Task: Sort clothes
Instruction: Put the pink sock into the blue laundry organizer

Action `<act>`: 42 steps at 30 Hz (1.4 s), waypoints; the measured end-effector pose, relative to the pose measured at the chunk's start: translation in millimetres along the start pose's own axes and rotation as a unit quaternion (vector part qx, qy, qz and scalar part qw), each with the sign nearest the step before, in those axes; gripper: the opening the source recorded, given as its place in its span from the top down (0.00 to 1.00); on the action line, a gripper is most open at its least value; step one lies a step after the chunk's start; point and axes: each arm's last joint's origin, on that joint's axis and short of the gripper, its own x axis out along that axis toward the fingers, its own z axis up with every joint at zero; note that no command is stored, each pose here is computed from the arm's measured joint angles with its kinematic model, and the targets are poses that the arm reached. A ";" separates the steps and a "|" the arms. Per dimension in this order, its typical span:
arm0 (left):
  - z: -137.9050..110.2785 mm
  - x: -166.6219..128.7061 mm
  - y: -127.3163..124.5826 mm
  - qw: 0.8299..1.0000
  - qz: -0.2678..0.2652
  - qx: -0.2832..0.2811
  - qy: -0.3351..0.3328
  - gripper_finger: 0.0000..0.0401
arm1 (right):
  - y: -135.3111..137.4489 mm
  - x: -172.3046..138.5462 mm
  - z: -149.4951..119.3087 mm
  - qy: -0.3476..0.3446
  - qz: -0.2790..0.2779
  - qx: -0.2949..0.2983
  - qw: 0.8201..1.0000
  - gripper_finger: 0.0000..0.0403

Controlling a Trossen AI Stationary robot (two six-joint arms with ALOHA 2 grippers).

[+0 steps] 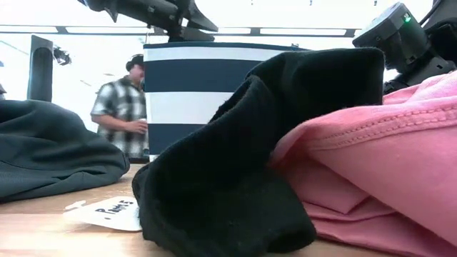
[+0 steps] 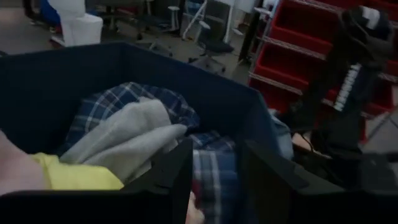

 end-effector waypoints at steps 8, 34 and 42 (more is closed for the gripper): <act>4.0 -50.0 -15.1 0.999 -0.005 0.020 0.034 0.64 | 0.2 0.0 0.0 0.001 0.002 -0.002 1.000 0.67; -125.6 -118.6 -18.5 0.997 -0.060 0.009 0.041 0.64 | 9.8 -21.4 34.7 -0.056 0.095 0.029 0.993 0.67; -140.8 -118.6 -15.5 0.996 -0.058 0.005 0.062 0.64 | 30.6 -4.6 57.3 -0.033 0.085 -0.053 0.994 0.67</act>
